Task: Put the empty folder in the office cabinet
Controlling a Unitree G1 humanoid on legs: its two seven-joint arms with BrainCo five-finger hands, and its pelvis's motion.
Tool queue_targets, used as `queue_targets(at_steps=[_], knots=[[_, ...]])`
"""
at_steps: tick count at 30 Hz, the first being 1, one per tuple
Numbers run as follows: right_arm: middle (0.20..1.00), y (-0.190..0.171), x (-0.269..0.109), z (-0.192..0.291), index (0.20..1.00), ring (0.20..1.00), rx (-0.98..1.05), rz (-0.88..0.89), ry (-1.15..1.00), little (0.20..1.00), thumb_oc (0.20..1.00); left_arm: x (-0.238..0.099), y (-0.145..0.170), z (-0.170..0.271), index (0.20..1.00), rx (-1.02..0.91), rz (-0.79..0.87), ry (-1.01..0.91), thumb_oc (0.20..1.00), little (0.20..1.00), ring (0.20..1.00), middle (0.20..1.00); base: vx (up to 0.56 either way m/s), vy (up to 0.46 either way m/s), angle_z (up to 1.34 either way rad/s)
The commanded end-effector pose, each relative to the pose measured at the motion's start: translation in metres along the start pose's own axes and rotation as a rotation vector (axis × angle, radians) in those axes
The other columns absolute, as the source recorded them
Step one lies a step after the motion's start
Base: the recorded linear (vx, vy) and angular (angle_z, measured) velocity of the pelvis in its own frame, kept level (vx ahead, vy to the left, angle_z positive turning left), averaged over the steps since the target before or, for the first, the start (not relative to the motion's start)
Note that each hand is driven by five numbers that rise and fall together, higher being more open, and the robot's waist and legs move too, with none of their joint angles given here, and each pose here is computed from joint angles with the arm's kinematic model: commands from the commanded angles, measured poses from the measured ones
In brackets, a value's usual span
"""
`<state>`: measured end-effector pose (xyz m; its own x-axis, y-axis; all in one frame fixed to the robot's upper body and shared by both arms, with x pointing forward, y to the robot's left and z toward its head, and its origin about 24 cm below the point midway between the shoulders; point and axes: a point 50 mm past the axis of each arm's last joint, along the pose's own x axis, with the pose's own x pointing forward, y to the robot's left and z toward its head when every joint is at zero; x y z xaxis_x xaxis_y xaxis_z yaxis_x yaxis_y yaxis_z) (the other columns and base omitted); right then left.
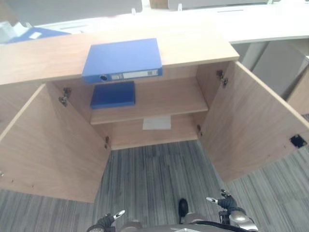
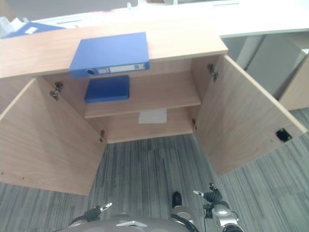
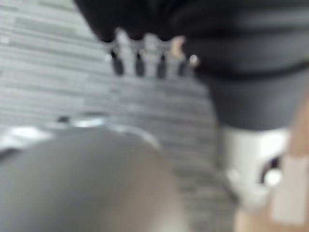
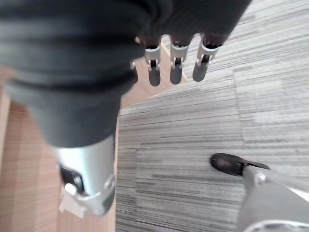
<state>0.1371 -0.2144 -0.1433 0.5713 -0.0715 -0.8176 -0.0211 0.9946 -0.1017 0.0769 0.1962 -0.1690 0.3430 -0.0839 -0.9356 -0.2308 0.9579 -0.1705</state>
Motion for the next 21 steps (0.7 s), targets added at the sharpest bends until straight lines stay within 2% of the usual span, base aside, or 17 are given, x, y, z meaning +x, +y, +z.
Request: queue_targets(at_steps=[1, 6, 12, 19, 21], knots=[[1.000, -0.023, -0.001, 0.003, 1.000, 1.000, -0.025, -0.050, 0.004, 1.000, 1.000, 0.000, 0.006, 0.025, 1.000, 0.023, 0.028, -0.056, 1.000, 1.000, 1.000, 1.000, 0.25, 0.046, -0.03], [1.000, -0.027, -0.001, 0.010, 1.000, 1.000, -0.064, -0.034, -0.030, 1.000, 1.000, -0.001, 0.010, 0.017, 1.000, 0.044, 0.061, -0.053, 1.000, 1.000, 1.000, 1.000, 0.24, 0.129, -0.02], [1.000, -0.018, 0.000, 0.022, 1.000, 1.000, -0.148, -0.008, -0.081, 1.000, 1.000, -0.003, 0.012, 0.040, 1.000, 0.083, 0.131, -0.196, 1.000, 1.000, 1.000, 1.000, 0.21, 0.272, -0.08], [1.000, -0.005, 0.001, 0.029, 1.000, 1.000, -0.174, 0.016, -0.100, 1.000, 1.000, -0.025, 0.020, 0.118, 1.000, 0.181, 0.290, -0.542, 1.000, 1.000, 1.000, 1.000, 0.11, 0.244, -0.09], [1.000, 0.000, 0.001, 0.030, 1.000, 1.000, -0.178, 0.020, -0.097, 1.000, 1.000, -0.040, 0.021, 0.144, 1.000, 0.226, 0.345, -0.670, 1.000, 1.000, 1.000, 1.000, 0.09, 0.142, 0.13]])
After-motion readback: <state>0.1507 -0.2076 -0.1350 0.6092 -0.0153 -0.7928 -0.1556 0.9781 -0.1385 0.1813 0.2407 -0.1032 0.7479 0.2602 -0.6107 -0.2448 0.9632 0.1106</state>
